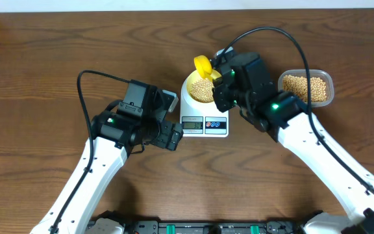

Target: Scoop item into bowl and weigh 50g on scale

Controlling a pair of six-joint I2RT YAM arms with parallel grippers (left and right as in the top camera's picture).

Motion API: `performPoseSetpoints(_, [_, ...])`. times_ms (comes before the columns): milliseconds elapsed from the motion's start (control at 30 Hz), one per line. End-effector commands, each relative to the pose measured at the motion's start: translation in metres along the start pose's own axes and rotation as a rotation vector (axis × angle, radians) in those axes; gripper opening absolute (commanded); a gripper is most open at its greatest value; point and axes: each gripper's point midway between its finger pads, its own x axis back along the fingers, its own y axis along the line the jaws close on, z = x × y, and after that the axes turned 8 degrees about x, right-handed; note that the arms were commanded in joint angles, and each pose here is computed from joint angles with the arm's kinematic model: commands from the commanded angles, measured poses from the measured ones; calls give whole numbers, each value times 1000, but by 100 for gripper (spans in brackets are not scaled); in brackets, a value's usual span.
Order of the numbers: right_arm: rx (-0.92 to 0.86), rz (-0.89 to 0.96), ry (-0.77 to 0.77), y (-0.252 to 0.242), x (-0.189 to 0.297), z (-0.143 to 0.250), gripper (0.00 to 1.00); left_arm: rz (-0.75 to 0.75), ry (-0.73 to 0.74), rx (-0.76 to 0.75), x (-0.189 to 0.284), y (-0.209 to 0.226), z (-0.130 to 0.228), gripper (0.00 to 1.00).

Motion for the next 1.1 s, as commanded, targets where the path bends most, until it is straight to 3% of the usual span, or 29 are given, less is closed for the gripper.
performPoseSetpoints(0, [-26,-1,-68,2,21,-21,1,52,-16,19,2,-8,-1,89])
performPoseSetpoints(467, [-66,26,-65,-11,28,-19,1,92,-23,8,3,-15,-3,89])
performPoseSetpoints(767, [-202,83,-128,-43,80,-24,1,92,-23,8,3,-15,-3,89])
performPoseSetpoints(1067, [-386,308,-14,-122,134,33,1,92,-23,8,3,-15,-3,89])
